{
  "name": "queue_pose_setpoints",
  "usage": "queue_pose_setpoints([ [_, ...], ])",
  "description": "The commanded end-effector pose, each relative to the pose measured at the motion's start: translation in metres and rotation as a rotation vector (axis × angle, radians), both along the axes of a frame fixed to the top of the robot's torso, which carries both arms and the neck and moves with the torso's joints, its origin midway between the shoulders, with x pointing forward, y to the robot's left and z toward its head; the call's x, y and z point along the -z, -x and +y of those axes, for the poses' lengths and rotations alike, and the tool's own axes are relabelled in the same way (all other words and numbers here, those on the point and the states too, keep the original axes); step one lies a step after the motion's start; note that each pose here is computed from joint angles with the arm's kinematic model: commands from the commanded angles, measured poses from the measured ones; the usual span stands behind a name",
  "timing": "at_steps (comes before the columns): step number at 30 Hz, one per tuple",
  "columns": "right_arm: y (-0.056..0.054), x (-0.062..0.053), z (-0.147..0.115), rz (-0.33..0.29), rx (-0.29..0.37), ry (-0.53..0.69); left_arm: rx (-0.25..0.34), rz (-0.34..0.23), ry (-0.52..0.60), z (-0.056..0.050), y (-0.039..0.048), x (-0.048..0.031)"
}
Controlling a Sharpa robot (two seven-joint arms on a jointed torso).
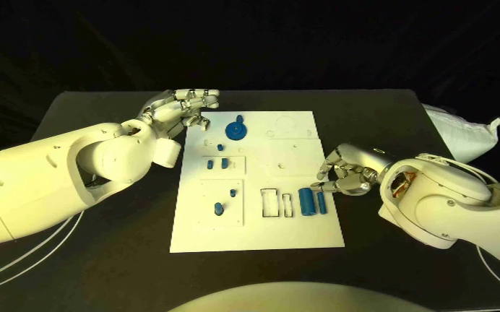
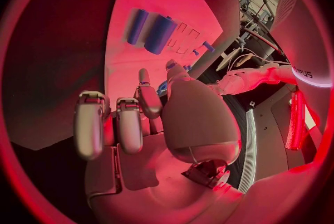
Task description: Assemble the parts on the task board
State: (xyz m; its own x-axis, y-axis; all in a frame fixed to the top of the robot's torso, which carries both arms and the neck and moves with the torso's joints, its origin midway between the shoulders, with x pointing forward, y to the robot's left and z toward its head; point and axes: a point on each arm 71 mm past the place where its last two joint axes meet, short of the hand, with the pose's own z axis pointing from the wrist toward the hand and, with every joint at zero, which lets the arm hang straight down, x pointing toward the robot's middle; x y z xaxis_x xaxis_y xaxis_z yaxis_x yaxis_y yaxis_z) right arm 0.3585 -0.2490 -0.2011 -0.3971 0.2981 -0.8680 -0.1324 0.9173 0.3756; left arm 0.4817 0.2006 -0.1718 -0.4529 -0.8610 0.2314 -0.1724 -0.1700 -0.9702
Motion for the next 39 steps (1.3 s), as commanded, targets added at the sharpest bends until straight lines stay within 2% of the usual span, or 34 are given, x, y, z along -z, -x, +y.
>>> queue_pose_setpoints([
  [1,0.002,0.005,0.001,0.03,-0.008,0.084,0.02,-0.009,0.011,-0.002,0.0006,-0.0011],
  [12,0.005,0.014,0.009,0.072,-0.032,0.107,0.02,-0.008,0.01,-0.002,0.0007,-0.0009],
  [22,0.004,0.02,0.018,0.076,-0.049,0.109,0.02,-0.007,0.01,-0.001,0.0005,-0.0008],
  [39,0.003,0.037,0.028,0.119,-0.064,0.115,0.017,-0.005,0.008,0.0,0.0007,-0.0007],
])
